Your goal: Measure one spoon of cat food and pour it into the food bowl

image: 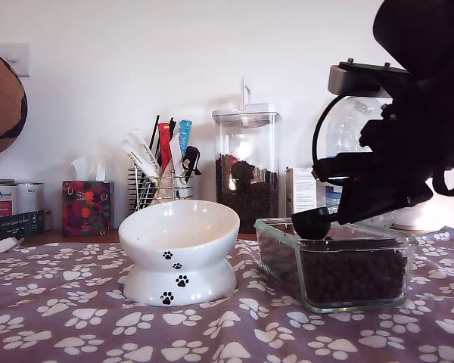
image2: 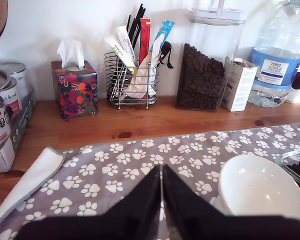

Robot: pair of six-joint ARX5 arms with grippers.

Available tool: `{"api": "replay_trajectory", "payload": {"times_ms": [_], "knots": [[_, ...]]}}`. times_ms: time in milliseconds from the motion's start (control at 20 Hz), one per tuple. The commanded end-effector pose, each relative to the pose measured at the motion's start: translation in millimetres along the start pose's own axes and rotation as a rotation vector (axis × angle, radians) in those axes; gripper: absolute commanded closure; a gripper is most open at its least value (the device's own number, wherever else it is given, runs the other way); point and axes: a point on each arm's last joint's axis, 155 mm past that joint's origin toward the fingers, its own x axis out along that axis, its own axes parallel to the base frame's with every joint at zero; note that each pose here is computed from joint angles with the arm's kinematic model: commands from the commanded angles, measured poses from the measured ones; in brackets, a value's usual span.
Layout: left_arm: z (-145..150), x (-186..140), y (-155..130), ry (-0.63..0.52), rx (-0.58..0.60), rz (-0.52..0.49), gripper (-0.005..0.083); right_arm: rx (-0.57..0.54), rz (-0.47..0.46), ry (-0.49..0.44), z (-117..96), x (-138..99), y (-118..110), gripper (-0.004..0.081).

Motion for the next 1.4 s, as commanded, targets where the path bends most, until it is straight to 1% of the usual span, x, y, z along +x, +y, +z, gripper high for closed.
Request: {"api": "replay_trajectory", "payload": {"times_ms": [0,150,200,350,450,550,650,700,800,900,950,1050,1150,1250,1350], "knots": [[-3,1,0,0.010,0.000,-0.001,0.0793,-0.028,0.002,0.008,11,0,1,0.0781],[-10,1,1,0.039,-0.009,0.003,0.0793,-0.045,0.003,0.029,22,-4,0,0.0781],[-11,1,1,0.042,-0.009,0.003,0.0793,-0.071,0.005,0.044,23,-5,0,0.0781],[-11,1,1,0.041,-0.009,0.003,0.0793,-0.123,0.014,0.127,20,-13,0,0.0781],[-11,1,1,0.041,-0.009,0.003,0.0793,-0.153,0.022,0.163,25,-19,-1,0.0781],[-11,1,1,0.041,-0.009,0.002,0.0793,-0.187,0.031,0.179,32,-25,-1,0.0781],[-11,1,1,0.041,-0.009,0.002,0.0793,-0.226,0.040,0.197,34,-29,-1,0.0781],[-11,1,1,0.041,-0.009,0.003,0.0793,-0.252,0.048,0.213,32,-31,0,0.0781],[-11,1,1,0.040,-0.009,0.002,0.0793,-0.317,0.110,0.272,15,-36,8,0.0781],[-11,1,1,0.040,-0.009,0.002,0.0793,-0.386,0.131,0.339,0,-42,9,0.0781],[-11,1,1,0.040,-0.009,0.002,0.0793,-0.420,0.134,0.366,-3,-47,8,0.0781],[-11,1,1,0.040,-0.009,0.002,0.0793,-0.463,0.111,0.415,-2,-57,2,0.0781],[-11,1,1,0.040,-0.009,0.002,0.0793,-0.475,0.114,0.434,5,-67,2,0.0781],[-11,1,1,0.040,-0.009,0.002,0.0793,-0.506,0.119,0.459,8,-76,0,0.0781],[-11,1,1,0.040,-0.010,0.002,0.0793,-0.546,0.120,0.491,4,-81,-1,0.0781]]}}
